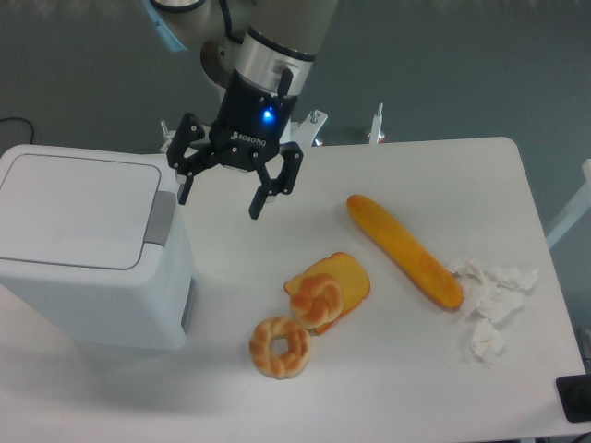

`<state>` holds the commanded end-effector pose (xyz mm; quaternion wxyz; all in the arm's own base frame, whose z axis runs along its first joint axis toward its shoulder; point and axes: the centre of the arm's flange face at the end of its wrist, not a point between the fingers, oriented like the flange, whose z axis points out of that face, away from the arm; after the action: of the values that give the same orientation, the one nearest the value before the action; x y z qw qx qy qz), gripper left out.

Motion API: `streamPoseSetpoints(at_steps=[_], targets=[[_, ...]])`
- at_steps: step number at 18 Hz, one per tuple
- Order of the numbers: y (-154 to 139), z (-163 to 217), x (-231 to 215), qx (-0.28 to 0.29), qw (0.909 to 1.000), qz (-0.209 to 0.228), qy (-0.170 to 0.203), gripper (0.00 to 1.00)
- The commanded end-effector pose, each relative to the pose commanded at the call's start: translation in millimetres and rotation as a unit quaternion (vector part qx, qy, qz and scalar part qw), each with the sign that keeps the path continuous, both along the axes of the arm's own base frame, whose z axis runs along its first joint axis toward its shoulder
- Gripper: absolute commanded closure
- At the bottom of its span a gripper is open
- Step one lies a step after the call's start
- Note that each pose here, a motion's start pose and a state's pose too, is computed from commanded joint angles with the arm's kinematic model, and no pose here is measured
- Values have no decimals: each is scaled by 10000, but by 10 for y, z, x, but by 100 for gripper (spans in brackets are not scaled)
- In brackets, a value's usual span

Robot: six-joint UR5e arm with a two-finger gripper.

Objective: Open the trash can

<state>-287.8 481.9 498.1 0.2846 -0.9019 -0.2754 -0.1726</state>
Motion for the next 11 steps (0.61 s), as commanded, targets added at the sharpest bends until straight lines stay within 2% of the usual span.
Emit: streamPoseSetpoints(at_steps=[11], targets=[[61, -137, 39, -67, 9999, -102, -50, 0]])
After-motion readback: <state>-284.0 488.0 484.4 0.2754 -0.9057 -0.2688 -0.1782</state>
